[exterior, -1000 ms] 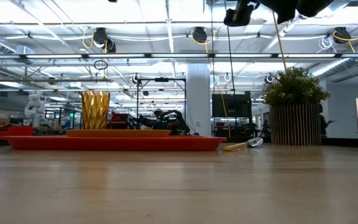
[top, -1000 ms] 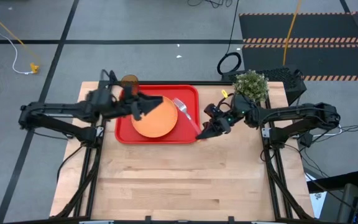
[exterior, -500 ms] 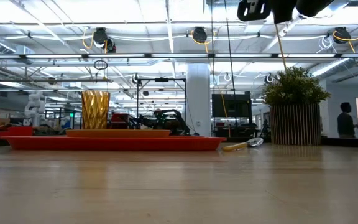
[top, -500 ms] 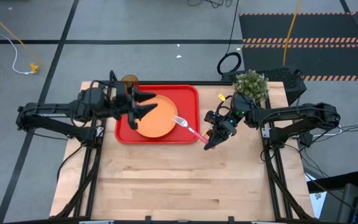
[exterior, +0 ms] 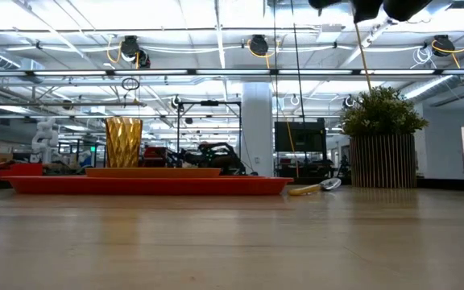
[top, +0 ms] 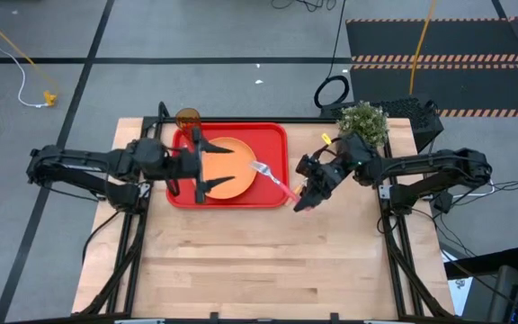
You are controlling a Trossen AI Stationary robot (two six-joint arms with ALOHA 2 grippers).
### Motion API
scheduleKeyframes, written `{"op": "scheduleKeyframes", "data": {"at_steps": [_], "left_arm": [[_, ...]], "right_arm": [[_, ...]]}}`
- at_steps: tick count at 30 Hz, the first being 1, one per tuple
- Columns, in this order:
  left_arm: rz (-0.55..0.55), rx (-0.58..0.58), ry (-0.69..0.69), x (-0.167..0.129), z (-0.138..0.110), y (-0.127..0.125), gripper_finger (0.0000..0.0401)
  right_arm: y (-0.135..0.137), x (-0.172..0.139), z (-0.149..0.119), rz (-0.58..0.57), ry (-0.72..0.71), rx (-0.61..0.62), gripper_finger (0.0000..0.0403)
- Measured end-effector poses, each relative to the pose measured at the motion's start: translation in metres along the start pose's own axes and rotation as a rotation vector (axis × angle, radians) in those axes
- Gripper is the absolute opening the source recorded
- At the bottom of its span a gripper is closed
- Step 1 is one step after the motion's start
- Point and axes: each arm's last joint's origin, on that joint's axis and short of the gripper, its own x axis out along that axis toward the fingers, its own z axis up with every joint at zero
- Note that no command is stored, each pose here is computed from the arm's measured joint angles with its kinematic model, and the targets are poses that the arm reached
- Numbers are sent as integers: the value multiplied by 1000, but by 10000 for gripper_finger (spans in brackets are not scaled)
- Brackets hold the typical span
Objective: Pick and place plate/cup/fork/spoon on tray
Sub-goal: Put the pink fork on the red tray to the right of the orange plate
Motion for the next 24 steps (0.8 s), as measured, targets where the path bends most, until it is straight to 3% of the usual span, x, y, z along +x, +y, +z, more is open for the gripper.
{"op": "scheduleKeyframes", "data": {"at_steps": [10, 17, 24], "left_arm": [[-11, 260, 0, 23, -8, -10, 305], [-10, 272, -22, 38, -12, -15, 298], [-17, 280, -3, 44, -15, -24, 228]], "right_arm": [[9, 17, -11, 162, -80, 167, 15], [3, 31, -17, 219, -115, 239, 15], [3, 36, -21, 253, -174, 199, 15]]}}
